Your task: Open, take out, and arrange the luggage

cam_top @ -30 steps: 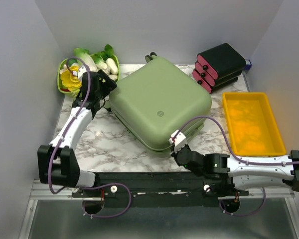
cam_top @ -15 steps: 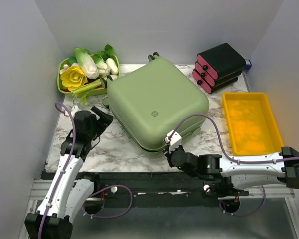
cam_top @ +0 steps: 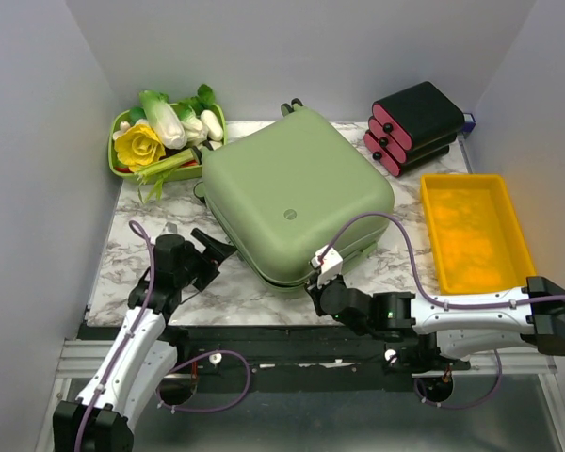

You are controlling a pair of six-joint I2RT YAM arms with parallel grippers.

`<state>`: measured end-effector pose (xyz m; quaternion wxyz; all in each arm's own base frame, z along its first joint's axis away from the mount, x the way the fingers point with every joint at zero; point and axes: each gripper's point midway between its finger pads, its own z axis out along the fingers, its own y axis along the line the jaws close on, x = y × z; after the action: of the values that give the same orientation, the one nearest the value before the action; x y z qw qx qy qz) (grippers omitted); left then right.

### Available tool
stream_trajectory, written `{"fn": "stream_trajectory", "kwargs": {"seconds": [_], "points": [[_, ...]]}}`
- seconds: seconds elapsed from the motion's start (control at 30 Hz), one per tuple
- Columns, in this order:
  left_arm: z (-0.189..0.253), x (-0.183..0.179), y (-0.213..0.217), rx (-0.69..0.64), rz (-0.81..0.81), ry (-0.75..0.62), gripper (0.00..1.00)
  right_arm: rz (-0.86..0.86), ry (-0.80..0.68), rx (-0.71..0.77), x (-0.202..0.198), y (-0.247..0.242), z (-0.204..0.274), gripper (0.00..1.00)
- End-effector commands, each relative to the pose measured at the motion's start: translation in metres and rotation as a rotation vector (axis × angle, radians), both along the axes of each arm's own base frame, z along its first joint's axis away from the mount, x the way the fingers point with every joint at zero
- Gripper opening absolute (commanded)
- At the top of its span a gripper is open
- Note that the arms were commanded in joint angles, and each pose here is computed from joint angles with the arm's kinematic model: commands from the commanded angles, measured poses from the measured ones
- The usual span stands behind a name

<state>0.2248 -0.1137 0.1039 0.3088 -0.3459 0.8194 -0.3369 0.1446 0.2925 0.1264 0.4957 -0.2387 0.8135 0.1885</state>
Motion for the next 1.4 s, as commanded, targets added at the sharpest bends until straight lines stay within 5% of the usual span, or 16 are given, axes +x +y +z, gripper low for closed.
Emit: {"fn": "stream_trajectory", "kwargs": {"seconds": [0.0,0.5,0.7,0.83,0.9,1.37], "points": [[0.019,0.009,-0.017,-0.067,-0.036,-0.064,0.99,-0.01,0.008,0.178,0.002,0.03,0.03,0.01],[-0.019,0.009,-0.024,0.127,0.004,0.095,0.95,-0.008,0.017,0.185,0.0,0.031,0.027,0.01],[-0.04,0.008,-0.021,0.199,0.03,0.176,0.63,-0.02,0.013,0.183,0.001,0.028,0.025,0.01],[-0.046,0.011,-0.017,0.238,0.037,0.203,0.11,-0.071,-0.004,0.17,0.007,0.015,0.023,0.01],[-0.047,0.01,-0.014,0.261,0.043,0.221,0.0,-0.11,-0.024,0.155,0.011,0.002,0.023,0.01],[-0.042,0.013,0.015,0.398,0.076,0.223,0.0,-0.466,-0.128,-0.012,0.077,-0.123,0.011,0.01]]}}
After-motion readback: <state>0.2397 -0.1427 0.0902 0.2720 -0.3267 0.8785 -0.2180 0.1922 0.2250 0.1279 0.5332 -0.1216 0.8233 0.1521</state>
